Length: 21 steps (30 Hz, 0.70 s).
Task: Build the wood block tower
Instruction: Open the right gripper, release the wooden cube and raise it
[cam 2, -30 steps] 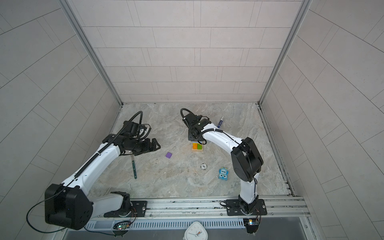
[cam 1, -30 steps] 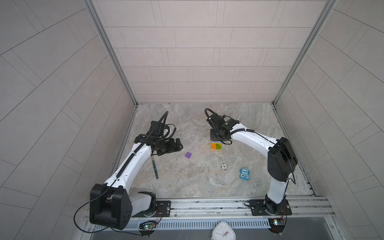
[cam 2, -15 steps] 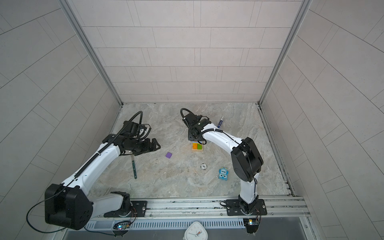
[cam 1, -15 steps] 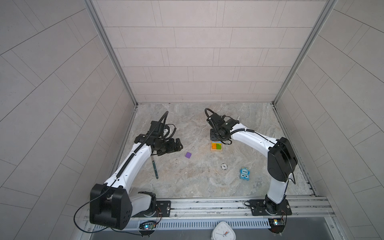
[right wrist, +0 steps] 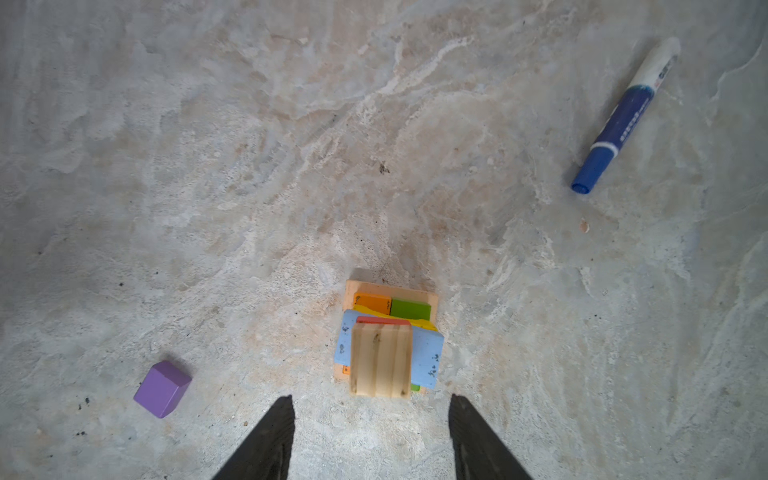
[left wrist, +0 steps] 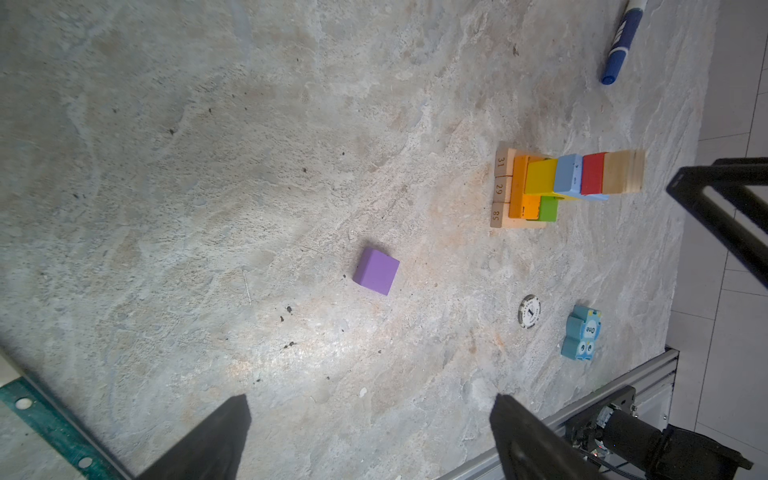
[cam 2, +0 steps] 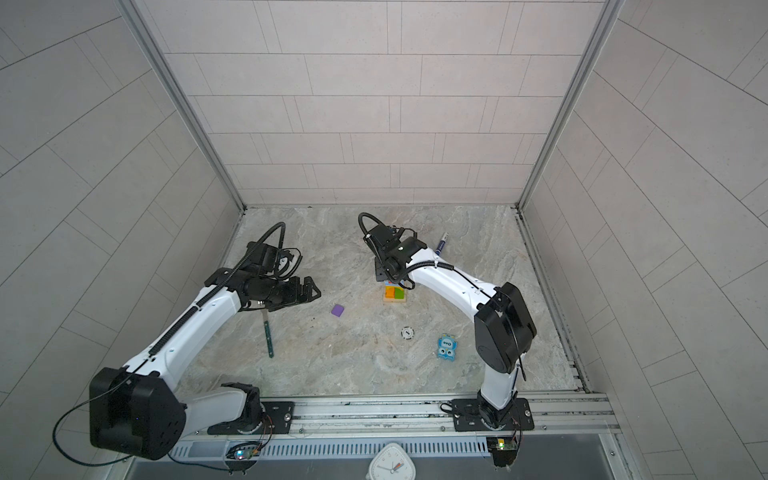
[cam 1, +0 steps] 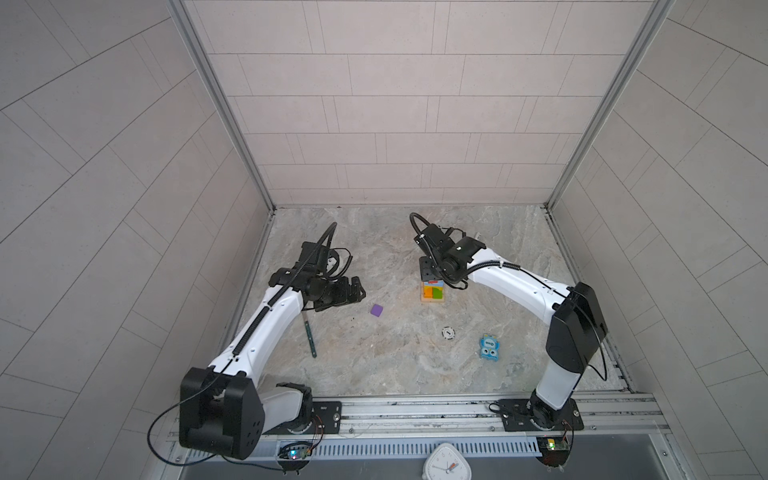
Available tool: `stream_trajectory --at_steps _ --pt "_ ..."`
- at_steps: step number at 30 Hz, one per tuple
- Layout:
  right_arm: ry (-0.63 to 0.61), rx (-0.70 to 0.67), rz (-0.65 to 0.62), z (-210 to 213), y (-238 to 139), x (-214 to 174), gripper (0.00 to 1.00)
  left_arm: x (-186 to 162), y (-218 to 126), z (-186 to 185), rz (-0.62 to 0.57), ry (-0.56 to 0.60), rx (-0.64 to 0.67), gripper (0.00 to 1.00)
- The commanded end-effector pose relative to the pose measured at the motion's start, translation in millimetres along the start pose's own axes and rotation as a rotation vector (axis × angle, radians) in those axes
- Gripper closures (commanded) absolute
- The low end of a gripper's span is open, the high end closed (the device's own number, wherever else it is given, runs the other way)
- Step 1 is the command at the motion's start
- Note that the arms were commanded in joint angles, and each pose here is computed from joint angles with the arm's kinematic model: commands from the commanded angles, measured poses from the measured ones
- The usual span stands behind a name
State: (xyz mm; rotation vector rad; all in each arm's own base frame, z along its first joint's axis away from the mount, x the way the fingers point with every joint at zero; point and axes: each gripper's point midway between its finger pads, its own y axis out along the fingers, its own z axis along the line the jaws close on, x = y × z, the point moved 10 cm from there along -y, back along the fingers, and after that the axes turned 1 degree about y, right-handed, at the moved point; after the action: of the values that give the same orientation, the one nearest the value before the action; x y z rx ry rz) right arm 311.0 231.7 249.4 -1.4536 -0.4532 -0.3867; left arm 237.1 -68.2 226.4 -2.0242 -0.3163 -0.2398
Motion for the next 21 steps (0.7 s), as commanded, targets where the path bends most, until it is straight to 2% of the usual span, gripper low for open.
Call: stream_trajectory --at_steps 1,10,17,21 --pt "-0.06 -0.009 -0.031 2.1 -21.3 2.3 0.38 -2.0 -1.1 3.0 -0.003 -0.01 0.02 0.03" --pt "-0.256 0.093 -0.012 36.2 -31.3 -9.3 0.38 -1.1 -4.4 7.3 -0.019 -0.03 0.081 0.03" --pt "-0.432 0.19 0.004 75.6 -25.0 -27.2 0.37 0.8 -7.7 13.5 -0.036 -0.063 0.098 0.03" --pt "-0.477 0.226 0.033 90.9 -13.5 -36.0 0.36 2.3 -9.6 17.4 -0.047 -0.082 0.091 0.03"
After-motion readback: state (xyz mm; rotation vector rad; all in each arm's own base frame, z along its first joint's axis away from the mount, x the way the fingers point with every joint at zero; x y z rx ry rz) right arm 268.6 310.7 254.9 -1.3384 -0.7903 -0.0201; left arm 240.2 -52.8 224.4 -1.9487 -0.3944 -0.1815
